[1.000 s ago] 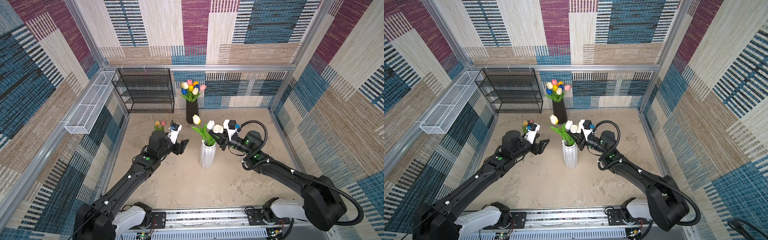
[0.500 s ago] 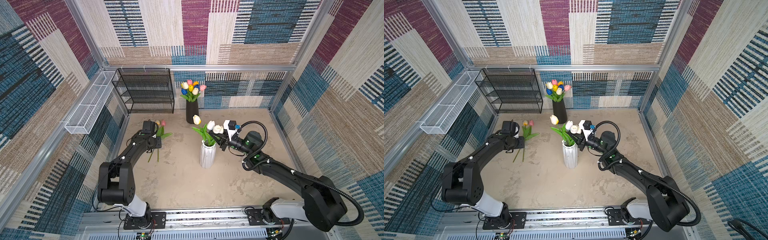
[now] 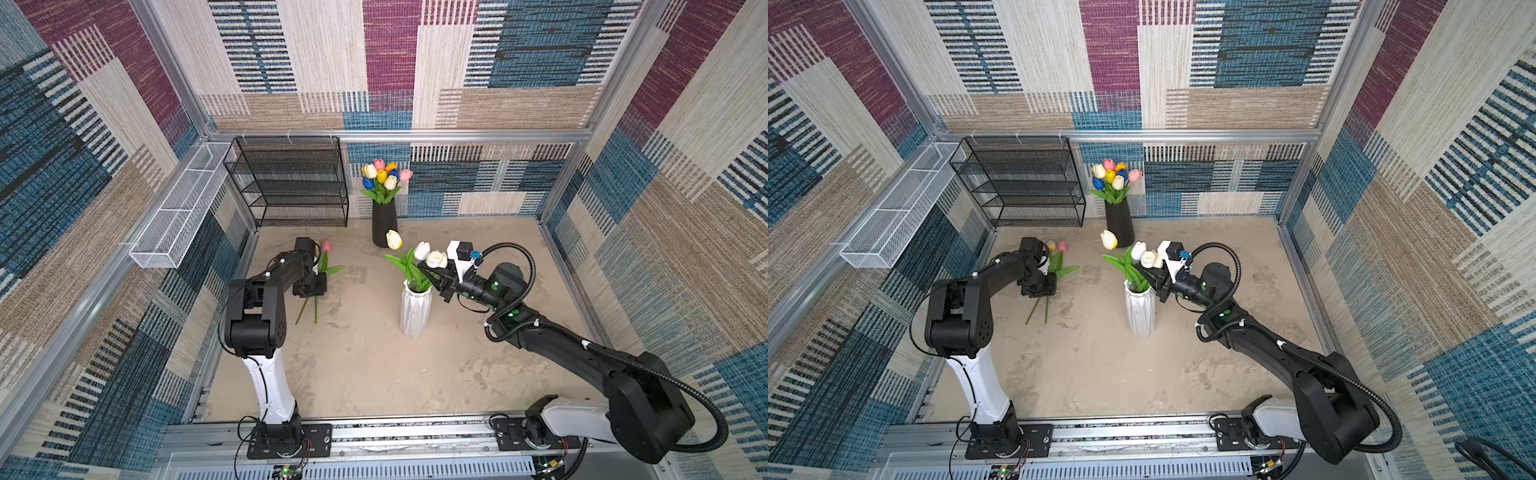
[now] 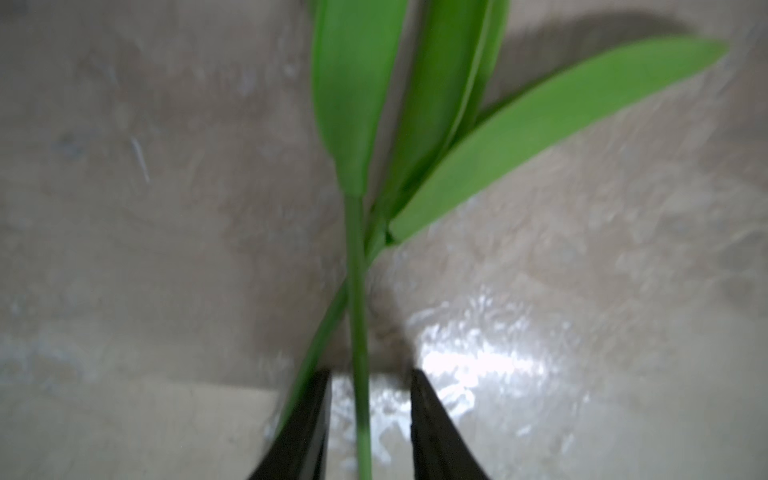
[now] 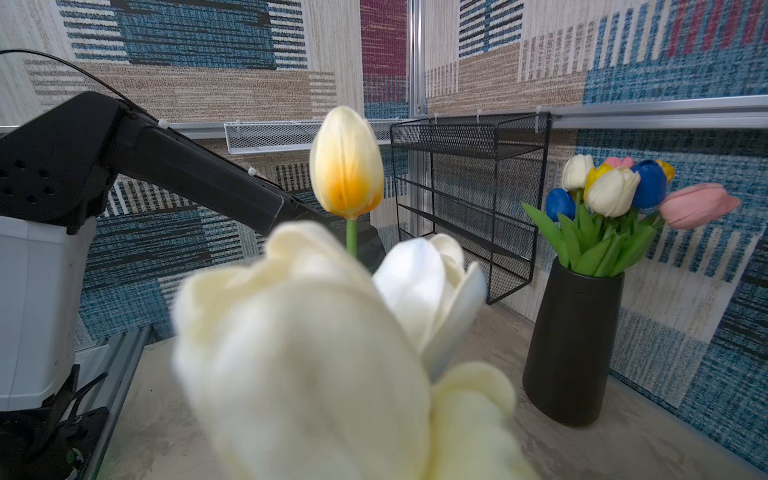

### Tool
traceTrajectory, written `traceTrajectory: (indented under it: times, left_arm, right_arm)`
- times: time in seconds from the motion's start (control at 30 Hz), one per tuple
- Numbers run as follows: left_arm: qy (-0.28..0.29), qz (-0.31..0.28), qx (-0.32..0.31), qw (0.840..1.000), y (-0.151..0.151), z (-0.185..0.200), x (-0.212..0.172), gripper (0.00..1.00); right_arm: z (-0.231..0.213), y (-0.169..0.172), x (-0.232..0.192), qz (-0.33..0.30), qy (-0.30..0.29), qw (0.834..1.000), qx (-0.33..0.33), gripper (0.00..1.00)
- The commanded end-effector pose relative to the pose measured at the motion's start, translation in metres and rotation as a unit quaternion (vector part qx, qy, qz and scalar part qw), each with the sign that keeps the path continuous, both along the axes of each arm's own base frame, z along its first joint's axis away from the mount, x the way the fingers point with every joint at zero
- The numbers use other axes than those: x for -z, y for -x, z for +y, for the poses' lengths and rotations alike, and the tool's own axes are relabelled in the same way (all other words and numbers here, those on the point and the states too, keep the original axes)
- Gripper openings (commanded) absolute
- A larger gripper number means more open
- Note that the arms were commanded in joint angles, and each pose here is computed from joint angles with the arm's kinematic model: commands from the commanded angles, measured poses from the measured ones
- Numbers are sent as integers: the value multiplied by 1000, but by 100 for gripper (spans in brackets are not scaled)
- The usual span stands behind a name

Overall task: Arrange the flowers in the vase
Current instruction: 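Close the left gripper on a yellow-tipped tulip stem, then lift the yellow-tipped tulip with the left gripper and carry it over the vase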

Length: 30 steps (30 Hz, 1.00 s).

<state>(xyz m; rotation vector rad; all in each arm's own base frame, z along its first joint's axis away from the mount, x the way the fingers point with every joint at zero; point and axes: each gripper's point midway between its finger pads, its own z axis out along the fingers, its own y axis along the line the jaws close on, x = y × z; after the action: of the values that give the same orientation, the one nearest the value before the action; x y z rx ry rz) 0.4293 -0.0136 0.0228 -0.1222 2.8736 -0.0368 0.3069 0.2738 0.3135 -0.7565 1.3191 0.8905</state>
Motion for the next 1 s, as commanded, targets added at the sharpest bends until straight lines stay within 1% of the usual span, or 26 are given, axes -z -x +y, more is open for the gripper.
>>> traceTrajectory:
  times: [0.0, 0.1, 0.17, 0.23, 0.33, 0.43, 0.53, 0.63, 0.7, 0.73, 0.8, 0.83, 0.9, 0.97]
  left_arm:
    - [7, 33, 8, 999, 10, -3, 14, 24]
    - [-4, 33, 1, 999, 10, 1, 13, 12]
    - [-2, 24, -4, 1000, 9, 1, 5, 4]
    - [7, 9, -8, 1000, 9, -1, -8, 0]
    - [34, -29, -12, 999, 10, -10, -39, 0]
    - [67, -97, -19, 993, 15, -20, -82, 0]
    - [98, -169, -30, 980, 28, -27, -121, 0]
    - [144, -247, 7, 958, 41, -46, -158, 0]
    - [161, -309, 38, 937, 54, -61, -187, 0]
    - [178, -336, 59, 923, 60, -71, -200, 0]
    - [220, -408, 117, 878, 76, -101, -235, 0]
    - [234, -432, 138, 860, 84, -112, -244, 0]
    - [267, -493, 185, 807, 103, -135, -269, 0]
    - [285, -539, 228, 759, 124, -152, -287, 0]
  right_arm:
    - [-4, -1, -8, -20, -7, 1000, 13, 20]
    - [-4, -1, -8, -21, -8, 1000, 13, 20]
    - [-4, -1, -8, -20, -8, 1000, 13, 20]
    - [-4, 0, -7, -21, -9, 1000, 14, 20]
    - [-5, 0, -9, -23, -10, 1000, 14, 20]
    - [-5, 1, -10, -24, -10, 1000, 15, 20]
    - [-8, 3, -12, -28, -11, 999, 19, 20]
    - [-8, 5, -14, -31, -12, 999, 17, 20]
    - [-9, 5, -15, -32, -14, 999, 18, 20]
    - [-8, 5, -14, -31, -13, 999, 17, 21]
    - [-8, 4, -13, -30, -14, 999, 17, 20]
    - [-8, 4, -13, -29, -14, 999, 16, 20]
    - [-7, 3, -11, -25, -15, 999, 15, 20]
    - [-7, 3, -11, -23, -16, 1000, 14, 20]
